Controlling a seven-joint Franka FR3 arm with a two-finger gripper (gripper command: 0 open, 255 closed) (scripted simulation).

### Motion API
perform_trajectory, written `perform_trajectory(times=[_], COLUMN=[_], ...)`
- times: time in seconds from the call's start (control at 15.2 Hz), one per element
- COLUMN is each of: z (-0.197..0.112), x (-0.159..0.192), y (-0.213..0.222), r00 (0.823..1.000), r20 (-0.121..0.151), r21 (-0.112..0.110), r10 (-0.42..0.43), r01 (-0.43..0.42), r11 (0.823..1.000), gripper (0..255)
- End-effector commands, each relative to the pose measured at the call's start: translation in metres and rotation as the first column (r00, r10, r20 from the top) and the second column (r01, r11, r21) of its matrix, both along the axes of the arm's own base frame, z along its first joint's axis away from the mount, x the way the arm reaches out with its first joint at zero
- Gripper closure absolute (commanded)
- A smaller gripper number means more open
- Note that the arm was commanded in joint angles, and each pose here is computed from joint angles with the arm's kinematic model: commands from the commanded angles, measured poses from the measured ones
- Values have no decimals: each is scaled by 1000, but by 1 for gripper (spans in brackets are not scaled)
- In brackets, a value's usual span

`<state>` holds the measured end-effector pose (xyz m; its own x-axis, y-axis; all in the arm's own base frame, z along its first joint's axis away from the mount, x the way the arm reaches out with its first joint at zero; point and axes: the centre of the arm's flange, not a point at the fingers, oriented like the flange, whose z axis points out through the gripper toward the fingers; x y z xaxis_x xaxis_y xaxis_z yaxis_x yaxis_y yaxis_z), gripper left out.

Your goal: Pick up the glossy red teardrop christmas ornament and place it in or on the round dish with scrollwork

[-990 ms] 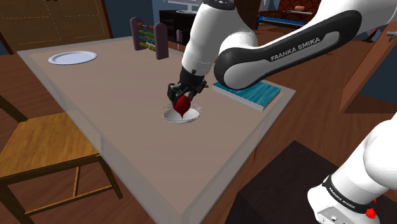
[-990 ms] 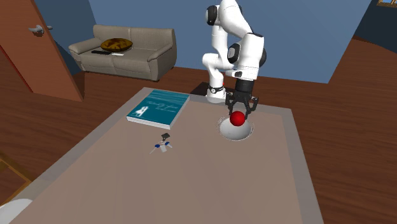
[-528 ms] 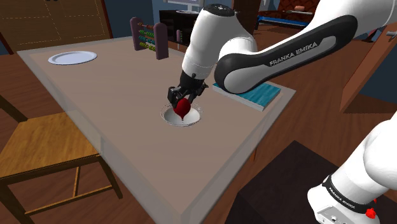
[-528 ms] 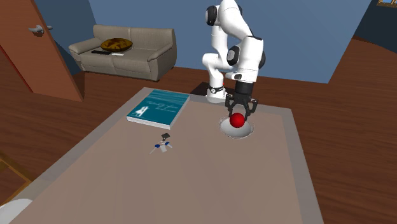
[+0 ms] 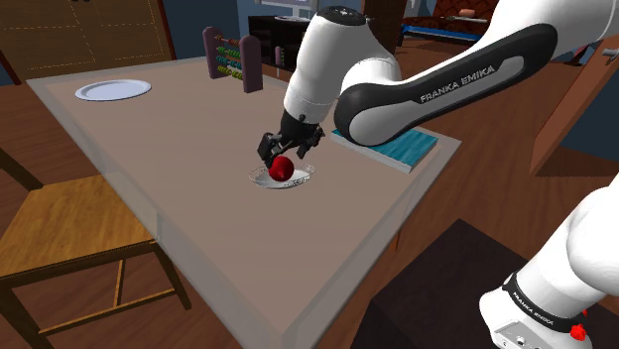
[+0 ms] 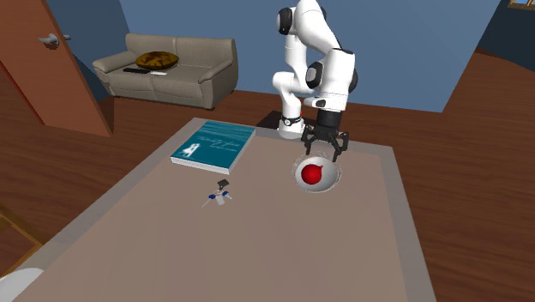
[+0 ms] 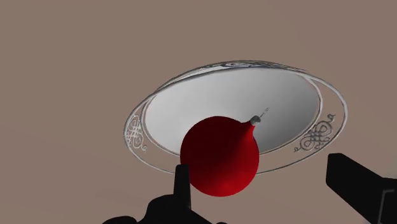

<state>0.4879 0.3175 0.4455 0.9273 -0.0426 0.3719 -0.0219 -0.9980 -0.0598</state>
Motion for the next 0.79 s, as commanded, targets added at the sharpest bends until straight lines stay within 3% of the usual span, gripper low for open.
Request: perform_trajectory(times=[0.0, 0.2, 0.73], z=[12, 46, 46], x=[-5, -19, -19], y=[-1, -2, -2], r00=[1000, 1000, 1000], r20=[0, 0, 0], r21=[0, 0, 0], r10=[0, 0, 0], r01=[0, 0, 0], r11=[1000, 1000, 1000], gripper=[0, 0, 0])
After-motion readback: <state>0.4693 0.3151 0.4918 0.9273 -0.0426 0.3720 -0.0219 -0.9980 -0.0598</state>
